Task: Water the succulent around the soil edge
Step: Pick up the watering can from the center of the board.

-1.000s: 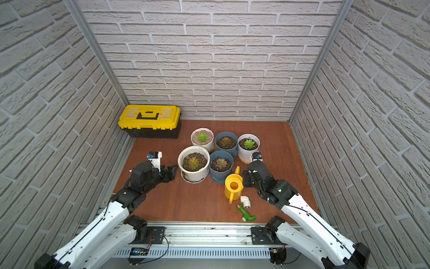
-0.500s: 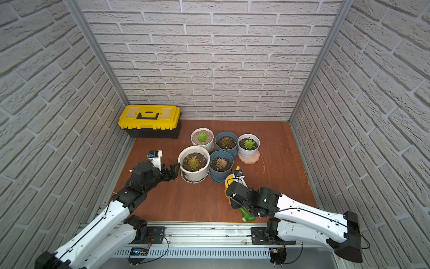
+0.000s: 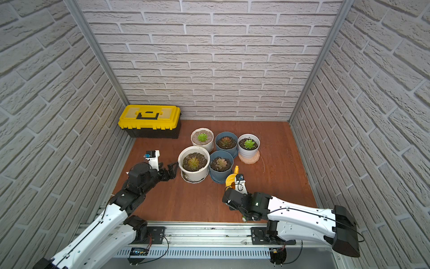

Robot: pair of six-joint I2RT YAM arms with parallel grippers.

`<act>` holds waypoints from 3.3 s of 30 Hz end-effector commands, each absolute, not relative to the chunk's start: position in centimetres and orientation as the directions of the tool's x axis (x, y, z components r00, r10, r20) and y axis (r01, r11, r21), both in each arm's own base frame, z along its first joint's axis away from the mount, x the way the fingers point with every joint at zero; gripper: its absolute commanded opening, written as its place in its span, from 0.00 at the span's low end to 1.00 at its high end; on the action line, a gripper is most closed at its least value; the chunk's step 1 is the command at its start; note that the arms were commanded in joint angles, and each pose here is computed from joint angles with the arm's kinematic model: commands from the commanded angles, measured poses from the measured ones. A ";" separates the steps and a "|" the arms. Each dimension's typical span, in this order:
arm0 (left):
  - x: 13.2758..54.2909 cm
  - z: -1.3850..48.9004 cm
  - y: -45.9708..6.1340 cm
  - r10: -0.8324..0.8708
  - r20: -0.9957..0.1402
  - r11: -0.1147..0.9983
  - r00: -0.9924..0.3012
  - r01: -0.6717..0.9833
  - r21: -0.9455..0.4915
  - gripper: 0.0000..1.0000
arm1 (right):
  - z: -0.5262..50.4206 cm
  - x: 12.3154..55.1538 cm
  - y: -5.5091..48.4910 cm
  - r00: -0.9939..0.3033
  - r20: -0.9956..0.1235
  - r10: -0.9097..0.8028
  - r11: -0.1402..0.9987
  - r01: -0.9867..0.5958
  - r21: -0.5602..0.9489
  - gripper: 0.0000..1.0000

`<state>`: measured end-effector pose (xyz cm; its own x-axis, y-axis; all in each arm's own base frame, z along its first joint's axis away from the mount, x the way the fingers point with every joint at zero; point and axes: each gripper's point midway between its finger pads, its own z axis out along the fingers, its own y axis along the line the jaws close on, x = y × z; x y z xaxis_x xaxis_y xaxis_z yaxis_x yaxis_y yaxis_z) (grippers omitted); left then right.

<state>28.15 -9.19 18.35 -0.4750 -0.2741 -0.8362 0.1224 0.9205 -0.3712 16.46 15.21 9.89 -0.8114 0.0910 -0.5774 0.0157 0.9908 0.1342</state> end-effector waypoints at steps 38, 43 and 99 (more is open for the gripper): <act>28.6 25.4 -12.4 -0.314 -0.838 0.842 -0.446 0.278 -0.463 0.98 | 22.8 15.9 19.4 -0.467 -0.755 -0.461 0.762 -0.644 -0.067 0.03; 27.7 30.2 -13.7 -0.310 -0.859 0.797 -0.407 0.382 -0.468 0.98 | 23.0 15.1 22.5 -0.378 -0.731 -0.568 0.630 -0.771 -0.091 0.02; 27.1 26.5 -21.3 -0.058 -0.856 0.826 -0.514 0.457 -0.330 0.98 | 33.0 16.6 23.1 -0.034 -0.986 -0.161 0.653 -0.753 -0.081 0.03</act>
